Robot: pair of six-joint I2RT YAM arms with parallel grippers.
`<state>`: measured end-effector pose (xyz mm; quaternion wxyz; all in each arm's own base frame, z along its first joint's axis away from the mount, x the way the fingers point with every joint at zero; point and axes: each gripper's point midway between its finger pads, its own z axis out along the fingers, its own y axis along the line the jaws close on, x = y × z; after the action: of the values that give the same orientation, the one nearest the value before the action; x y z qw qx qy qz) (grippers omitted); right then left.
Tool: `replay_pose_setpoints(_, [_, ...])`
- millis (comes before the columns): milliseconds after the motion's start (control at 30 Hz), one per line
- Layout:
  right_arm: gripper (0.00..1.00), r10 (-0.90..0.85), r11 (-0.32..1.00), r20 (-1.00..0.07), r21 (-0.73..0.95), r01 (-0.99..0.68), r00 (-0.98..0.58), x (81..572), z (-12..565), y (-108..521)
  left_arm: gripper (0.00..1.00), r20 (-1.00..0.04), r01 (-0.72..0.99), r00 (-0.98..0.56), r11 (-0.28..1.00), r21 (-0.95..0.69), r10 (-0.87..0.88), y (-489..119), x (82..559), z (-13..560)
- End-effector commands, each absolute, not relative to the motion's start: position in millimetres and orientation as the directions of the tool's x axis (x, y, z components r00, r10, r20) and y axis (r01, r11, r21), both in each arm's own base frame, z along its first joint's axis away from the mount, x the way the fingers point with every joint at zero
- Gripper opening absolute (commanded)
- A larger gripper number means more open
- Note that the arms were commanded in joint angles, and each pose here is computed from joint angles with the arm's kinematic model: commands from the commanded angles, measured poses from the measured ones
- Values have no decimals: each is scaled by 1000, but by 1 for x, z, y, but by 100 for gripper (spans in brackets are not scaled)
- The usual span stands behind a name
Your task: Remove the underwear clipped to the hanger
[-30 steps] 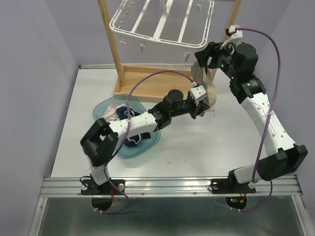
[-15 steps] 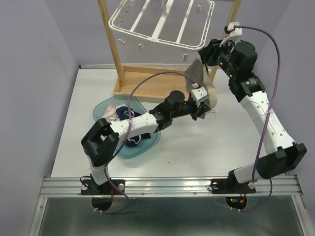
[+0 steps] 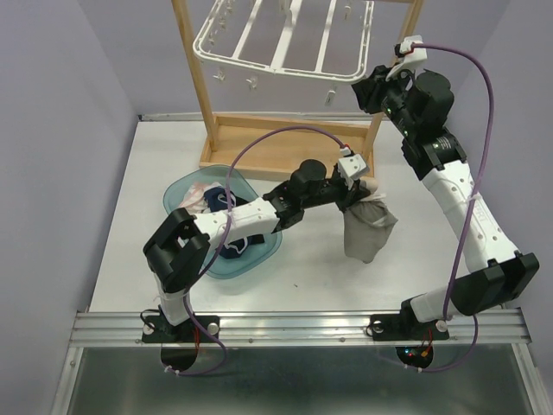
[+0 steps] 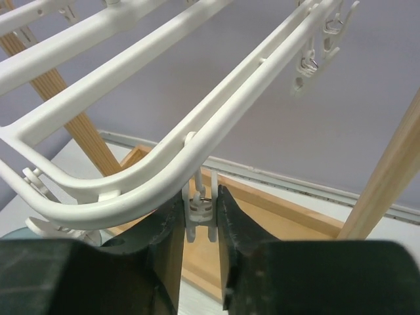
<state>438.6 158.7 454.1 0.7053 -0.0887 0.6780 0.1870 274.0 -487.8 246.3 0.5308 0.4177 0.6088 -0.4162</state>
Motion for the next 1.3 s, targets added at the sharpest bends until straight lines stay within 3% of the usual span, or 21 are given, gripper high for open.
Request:
replay_pose_setpoints(0, [36,148,917,-980,84,-390,136,417,495,151,0,-1000,954,-5,299,-14,-29,-489,271,298])
replay_pose_setpoints(33, [47,137,919,-980,70,-388,147,413,496,149,0,-1000,953,-7,303,-15,-27,-487,271,297])
replay_pose_setpoints(67, [68,129,920,-981,63,-387,147,411,494,148,0,-1000,952,-5,306,-12,-25,-485,271,298])
replay_pose_setpoints(133, [89,112,925,-983,50,-377,145,405,487,144,0,-1000,948,-6,318,-10,-13,-479,270,296])
replay_pose_setpoints(233, [99,94,929,-986,37,-369,137,394,476,139,0,-1000,941,-7,338,-6,1,-469,267,296])
replay_pose_setpoints(667, [100,-65,922,-995,-91,-377,81,360,408,126,0,-994,871,-2,488,54,113,-397,257,297])
replay_pose_setpoints(767, [100,-100,928,-993,-114,-354,58,356,387,118,0,-989,812,-7,578,82,151,-368,261,306])
replay_pose_setpoints(967, [100,-180,933,-983,-161,-323,-31,346,325,104,0,-925,510,-90,815,276,370,-258,280,293])
replay_pose_setpoints(1133, [100,-197,931,-977,-161,-329,-80,340,282,97,0,-840,380,-146,814,440,522,-198,275,280])
replay_pose_setpoints(1267, [100,-194,934,-972,-141,-327,-134,337,250,90,0,-713,413,-154,700,583,684,-180,271,243])
